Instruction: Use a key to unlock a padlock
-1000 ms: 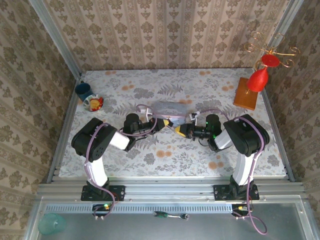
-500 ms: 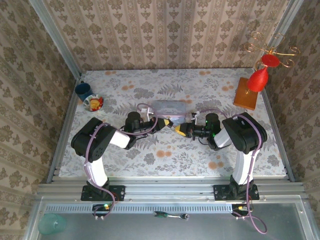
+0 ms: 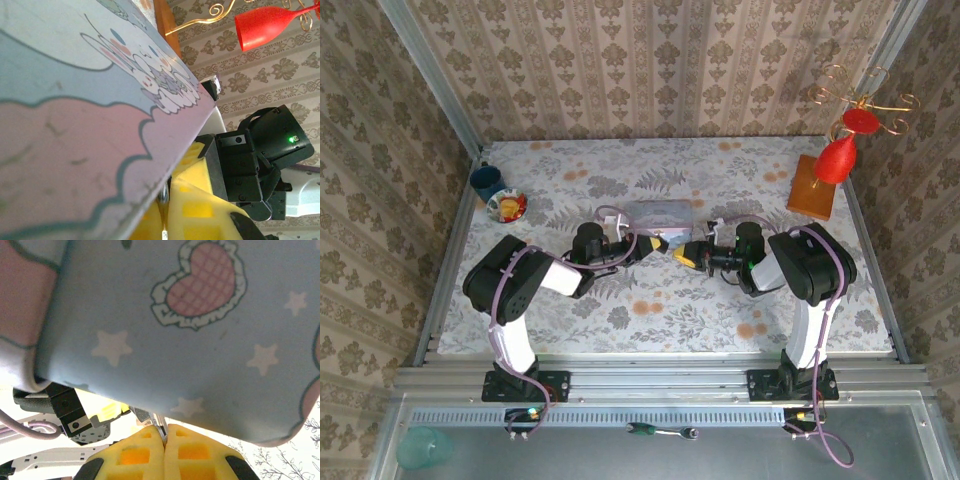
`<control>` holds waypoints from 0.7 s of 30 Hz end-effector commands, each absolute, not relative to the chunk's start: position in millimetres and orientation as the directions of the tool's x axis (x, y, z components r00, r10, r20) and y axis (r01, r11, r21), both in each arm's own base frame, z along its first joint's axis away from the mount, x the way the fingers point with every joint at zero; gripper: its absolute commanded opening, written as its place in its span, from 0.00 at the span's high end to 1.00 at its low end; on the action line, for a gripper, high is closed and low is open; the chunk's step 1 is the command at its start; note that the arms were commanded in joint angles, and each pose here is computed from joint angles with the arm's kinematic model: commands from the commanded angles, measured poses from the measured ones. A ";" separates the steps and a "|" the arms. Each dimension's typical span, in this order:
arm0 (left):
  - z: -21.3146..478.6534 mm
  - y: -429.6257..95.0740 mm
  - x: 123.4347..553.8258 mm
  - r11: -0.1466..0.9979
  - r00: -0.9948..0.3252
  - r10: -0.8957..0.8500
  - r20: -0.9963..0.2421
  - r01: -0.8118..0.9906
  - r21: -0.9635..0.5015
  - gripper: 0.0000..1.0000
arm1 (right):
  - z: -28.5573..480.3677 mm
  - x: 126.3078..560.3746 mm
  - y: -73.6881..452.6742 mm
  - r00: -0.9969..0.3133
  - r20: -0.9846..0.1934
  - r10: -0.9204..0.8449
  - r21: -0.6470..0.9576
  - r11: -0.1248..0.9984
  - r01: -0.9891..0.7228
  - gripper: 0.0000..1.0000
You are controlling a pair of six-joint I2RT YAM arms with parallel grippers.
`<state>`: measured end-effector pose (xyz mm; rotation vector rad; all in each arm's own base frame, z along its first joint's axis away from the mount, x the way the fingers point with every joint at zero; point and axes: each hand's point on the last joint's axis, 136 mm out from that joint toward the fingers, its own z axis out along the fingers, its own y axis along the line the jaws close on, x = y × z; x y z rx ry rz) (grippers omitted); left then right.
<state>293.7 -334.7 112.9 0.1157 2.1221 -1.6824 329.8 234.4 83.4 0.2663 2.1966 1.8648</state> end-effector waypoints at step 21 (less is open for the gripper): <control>171.1 -395.3 198.7 -0.066 -0.896 0.102 -0.431 0.427 -0.902 1.00 | 101.8 368.3 238.8 -0.864 -0.162 0.477 0.980 0.178 -0.086 1.00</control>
